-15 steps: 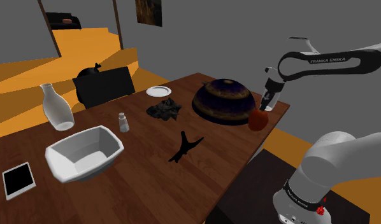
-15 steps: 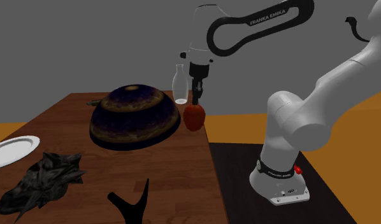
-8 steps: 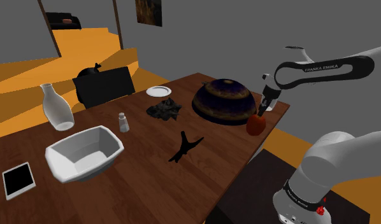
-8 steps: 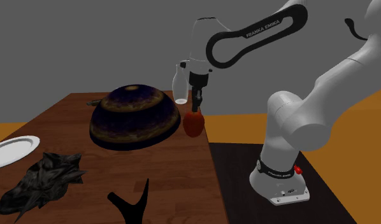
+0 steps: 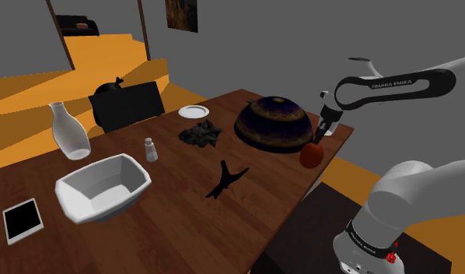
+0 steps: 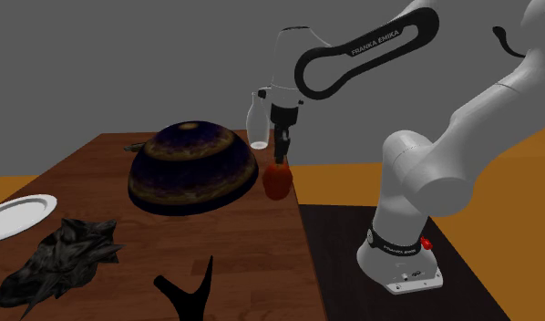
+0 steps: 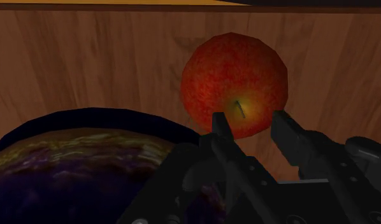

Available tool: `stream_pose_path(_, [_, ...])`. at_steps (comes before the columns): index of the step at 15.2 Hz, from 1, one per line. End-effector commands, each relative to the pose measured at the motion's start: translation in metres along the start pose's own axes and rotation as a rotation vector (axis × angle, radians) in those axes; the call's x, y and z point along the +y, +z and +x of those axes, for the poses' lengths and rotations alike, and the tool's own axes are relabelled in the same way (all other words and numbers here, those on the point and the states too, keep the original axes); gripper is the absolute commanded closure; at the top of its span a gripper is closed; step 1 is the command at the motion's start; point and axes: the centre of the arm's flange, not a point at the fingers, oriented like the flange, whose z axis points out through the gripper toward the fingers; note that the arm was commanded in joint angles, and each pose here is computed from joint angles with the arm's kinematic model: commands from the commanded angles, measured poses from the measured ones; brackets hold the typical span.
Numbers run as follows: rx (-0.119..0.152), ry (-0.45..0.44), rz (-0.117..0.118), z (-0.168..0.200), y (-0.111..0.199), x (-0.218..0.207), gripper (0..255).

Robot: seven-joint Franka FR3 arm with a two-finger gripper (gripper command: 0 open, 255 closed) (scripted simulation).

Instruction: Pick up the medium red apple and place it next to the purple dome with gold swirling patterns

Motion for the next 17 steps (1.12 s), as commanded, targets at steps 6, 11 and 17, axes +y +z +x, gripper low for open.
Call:
stream_pose_path(6, [0.0, 0.0, 0.0, 0.0, -0.013, 0.0, 0])
stream_pose_path(11, [0.0, 0.0, 0.0, 0.0, -0.05, 0.0, 0])
stream_pose_path(17, [0.0, 0.0, 0.0, 0.0, -0.05, 0.0, 0])
